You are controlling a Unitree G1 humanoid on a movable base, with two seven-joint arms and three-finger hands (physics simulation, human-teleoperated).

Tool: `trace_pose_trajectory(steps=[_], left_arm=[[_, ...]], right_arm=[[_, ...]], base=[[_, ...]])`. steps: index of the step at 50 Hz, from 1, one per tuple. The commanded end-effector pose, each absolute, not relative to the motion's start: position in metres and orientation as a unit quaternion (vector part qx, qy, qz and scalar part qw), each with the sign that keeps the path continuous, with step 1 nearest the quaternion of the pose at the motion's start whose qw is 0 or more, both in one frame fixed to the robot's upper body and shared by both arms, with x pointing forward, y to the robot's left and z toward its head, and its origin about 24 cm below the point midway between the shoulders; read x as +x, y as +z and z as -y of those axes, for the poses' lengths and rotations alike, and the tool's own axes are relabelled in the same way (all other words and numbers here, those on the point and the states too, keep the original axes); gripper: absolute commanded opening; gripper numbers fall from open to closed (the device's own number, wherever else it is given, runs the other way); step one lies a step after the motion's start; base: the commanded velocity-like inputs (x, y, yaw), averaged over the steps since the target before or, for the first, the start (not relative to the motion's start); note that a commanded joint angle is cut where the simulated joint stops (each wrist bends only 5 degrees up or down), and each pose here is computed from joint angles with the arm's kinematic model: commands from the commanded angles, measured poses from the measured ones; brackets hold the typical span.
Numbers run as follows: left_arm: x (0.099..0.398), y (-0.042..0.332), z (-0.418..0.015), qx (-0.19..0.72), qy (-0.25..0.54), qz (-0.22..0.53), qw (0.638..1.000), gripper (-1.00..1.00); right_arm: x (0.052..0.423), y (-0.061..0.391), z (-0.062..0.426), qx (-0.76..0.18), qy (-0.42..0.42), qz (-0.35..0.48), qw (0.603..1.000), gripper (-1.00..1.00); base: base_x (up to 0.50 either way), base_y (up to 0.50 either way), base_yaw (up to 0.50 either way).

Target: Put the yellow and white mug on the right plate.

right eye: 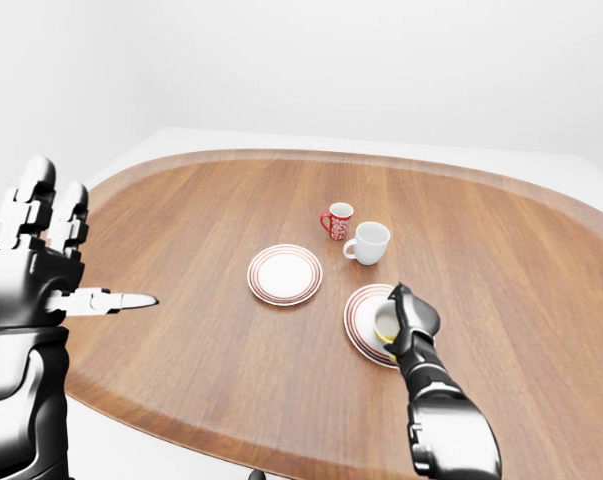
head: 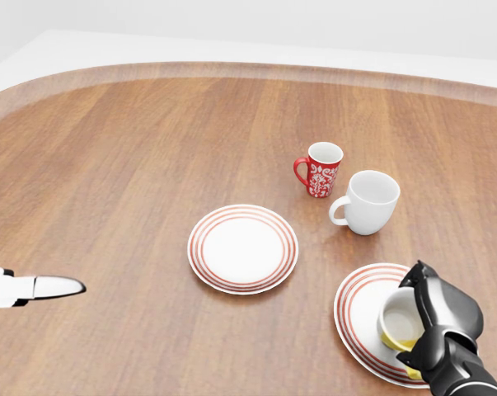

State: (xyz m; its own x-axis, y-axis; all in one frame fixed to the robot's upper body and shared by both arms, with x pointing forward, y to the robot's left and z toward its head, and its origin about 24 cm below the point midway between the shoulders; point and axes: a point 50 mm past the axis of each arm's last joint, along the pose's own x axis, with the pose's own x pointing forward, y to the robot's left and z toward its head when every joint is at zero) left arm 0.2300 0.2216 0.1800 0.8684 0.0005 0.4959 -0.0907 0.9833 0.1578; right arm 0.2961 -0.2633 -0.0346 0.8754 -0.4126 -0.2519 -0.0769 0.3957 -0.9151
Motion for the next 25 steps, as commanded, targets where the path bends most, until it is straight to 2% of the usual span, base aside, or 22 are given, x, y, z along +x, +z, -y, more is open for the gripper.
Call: trace_pose_trajectory(steps=[1,9,10,25], left_arm=[[0.2293,0.1810,-0.2212,0.089,0.023,0.258,0.962,0.97],[0.2283,0.1824,-0.2208,0.090,0.022,0.261,0.961,0.97],[0.2283,0.1828,-0.2208,0.090,0.022,0.262,0.961,0.97],[0.2285,0.1816,-0.2207,0.089,0.022,0.260,0.961,0.97]], right_arm=[[0.2967,-0.0334,0.2633,-0.555,-0.104,-0.219,0.796,-1.00],[0.2965,-0.0338,0.2633,-0.553,-0.104,-0.221,0.797,-1.00],[0.2969,-0.0328,0.2638,-0.554,-0.109,-0.218,0.796,1.00],[0.2976,-0.0320,0.2642,-0.554,-0.112,-0.219,0.796,1.00]], base=[[0.00,0.00,0.00],[0.00,0.00,0.00],[0.00,0.00,0.00],[0.00,0.00,0.00]])
